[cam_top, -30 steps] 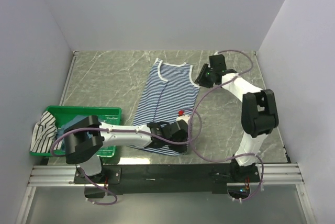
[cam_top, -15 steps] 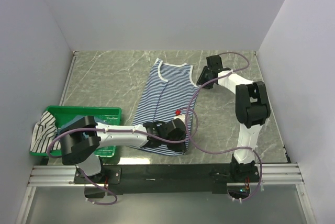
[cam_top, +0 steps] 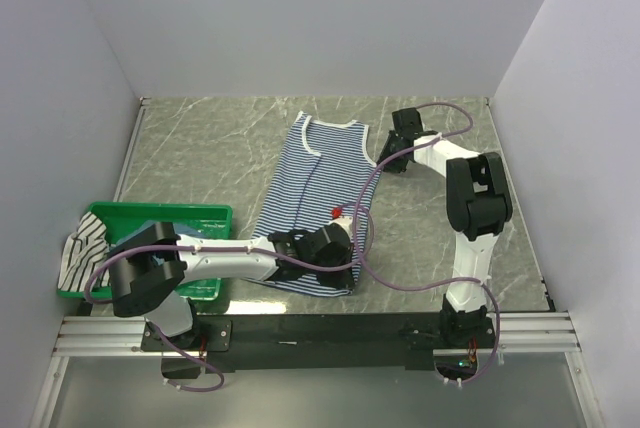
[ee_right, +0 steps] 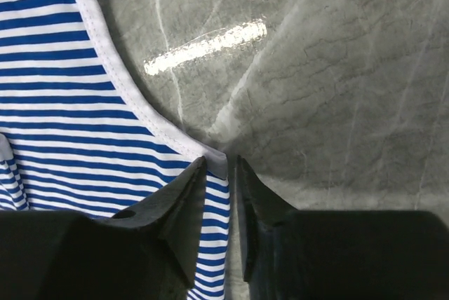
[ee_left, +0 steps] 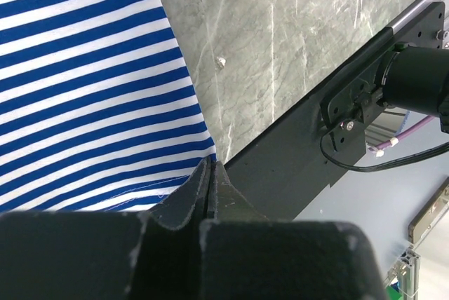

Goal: Fold and stack the tank tops

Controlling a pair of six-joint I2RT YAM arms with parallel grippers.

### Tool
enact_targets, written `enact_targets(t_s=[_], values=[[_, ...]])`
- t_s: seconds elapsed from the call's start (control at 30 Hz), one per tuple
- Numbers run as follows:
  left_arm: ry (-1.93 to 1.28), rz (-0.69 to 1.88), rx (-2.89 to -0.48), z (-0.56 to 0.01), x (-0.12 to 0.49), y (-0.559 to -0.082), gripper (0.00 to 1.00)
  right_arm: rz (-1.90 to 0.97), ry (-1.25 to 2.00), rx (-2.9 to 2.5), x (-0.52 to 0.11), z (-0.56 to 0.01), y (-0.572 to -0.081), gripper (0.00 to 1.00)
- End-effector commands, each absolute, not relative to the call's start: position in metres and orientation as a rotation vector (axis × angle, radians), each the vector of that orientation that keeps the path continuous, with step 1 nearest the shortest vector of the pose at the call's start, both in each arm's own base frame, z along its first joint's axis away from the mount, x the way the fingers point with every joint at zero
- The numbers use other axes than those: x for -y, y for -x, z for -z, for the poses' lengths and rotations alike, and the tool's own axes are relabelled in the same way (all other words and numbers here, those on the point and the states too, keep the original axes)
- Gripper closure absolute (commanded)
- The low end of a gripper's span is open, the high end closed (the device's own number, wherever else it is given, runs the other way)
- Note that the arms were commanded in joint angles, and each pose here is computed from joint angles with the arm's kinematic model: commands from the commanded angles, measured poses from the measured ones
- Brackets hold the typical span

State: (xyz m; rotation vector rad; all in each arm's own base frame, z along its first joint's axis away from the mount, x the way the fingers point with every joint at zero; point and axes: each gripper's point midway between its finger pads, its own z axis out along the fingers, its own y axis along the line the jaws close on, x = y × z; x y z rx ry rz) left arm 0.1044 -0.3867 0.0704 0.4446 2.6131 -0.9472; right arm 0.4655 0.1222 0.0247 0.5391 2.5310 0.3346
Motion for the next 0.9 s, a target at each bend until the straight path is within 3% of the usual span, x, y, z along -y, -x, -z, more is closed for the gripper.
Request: enact_targets(t_s=[0.0,0.17,0.23,0.27,0.33,0.87], values=[[-0.459,1.041,-2.546,-0.093,0.393,-0.105,0.99,-0.331,-0.532,-2.503,-0.122,-0.031,-0.48,0.7],[-0.455,1.045,-2.528,-0.099,0.392,-0.108,0.99,-0.326,-0.523,-2.509,-0.122,-0.031,-0.482,0.73],[-0.448,1.045,-2.524,-0.1,0.391,-0.11,1.0,-0.325,-0.521,-2.501,-0.122,-0.035,-0.483,0.84],[-0.45,1.043,-2.52,-0.101,0.391,-0.111,0.99,-0.317,-0.527,-2.494,-0.12,-0.037,-0.484,0.94],[-0.451,1.046,-2.517,-0.1,0.391,-0.112,0.99,-0.31,-0.528,-2.483,-0.118,-0.041,-0.487,1.0],[-0.468,1.219,-2.459,-0.114,0.427,-0.11,0.99,-0.202,-0.611,-2.393,-0.048,-0.078,-0.482,1.0]])
